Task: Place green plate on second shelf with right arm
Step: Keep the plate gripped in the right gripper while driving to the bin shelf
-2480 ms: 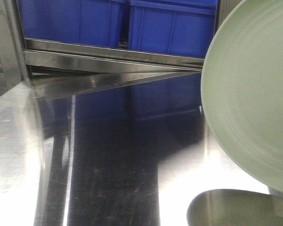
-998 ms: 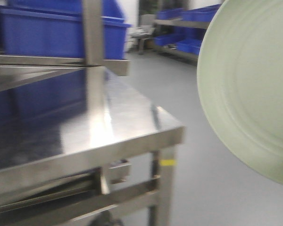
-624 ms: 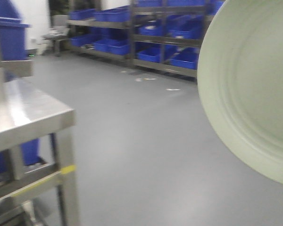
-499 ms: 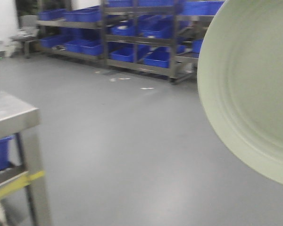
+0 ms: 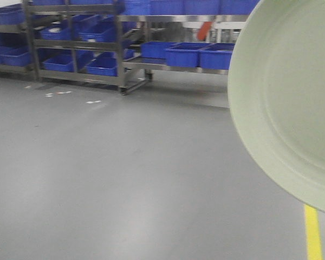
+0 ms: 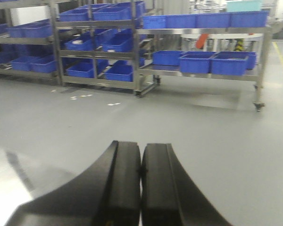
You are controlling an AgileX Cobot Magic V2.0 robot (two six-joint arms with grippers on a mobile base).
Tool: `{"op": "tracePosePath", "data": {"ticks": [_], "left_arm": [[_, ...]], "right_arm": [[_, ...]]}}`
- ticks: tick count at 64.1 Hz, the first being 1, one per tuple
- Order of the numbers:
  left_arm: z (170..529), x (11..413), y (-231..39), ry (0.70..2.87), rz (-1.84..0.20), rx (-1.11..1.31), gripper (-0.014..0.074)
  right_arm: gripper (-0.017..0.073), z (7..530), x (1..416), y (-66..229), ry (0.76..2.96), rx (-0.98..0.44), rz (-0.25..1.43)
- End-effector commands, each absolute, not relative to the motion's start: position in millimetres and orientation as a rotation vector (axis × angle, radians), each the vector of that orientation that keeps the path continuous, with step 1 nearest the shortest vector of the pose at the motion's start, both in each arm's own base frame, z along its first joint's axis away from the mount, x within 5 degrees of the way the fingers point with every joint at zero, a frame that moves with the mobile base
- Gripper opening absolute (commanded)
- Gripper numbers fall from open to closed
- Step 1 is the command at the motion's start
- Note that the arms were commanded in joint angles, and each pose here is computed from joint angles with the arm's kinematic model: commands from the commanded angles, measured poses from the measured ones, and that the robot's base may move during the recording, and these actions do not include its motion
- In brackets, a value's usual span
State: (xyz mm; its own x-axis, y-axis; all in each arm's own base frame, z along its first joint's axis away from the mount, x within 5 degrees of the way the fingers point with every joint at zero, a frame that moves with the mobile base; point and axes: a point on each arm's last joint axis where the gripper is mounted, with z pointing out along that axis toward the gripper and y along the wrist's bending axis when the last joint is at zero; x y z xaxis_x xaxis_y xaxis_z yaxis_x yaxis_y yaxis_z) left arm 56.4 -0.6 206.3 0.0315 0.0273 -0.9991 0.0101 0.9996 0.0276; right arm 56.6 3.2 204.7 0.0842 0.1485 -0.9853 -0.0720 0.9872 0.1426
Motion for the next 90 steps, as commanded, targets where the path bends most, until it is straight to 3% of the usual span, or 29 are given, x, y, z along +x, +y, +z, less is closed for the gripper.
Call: {"op": "tracePosePath", "data": {"ticks": [1, 90], "left_arm": [[201.0, 56.6, -0.9, 1.483, 0.008, 0.031, 0.013], [201.0, 56.6, -0.9, 1.483, 0.008, 0.031, 0.013]], "right_arm": [[0.0058, 224.1, 52.5, 0.9, 1.329, 0.083, 0.163], [0.0058, 224.1, 52.5, 1.0, 1.329, 0.082, 0.164]]}}
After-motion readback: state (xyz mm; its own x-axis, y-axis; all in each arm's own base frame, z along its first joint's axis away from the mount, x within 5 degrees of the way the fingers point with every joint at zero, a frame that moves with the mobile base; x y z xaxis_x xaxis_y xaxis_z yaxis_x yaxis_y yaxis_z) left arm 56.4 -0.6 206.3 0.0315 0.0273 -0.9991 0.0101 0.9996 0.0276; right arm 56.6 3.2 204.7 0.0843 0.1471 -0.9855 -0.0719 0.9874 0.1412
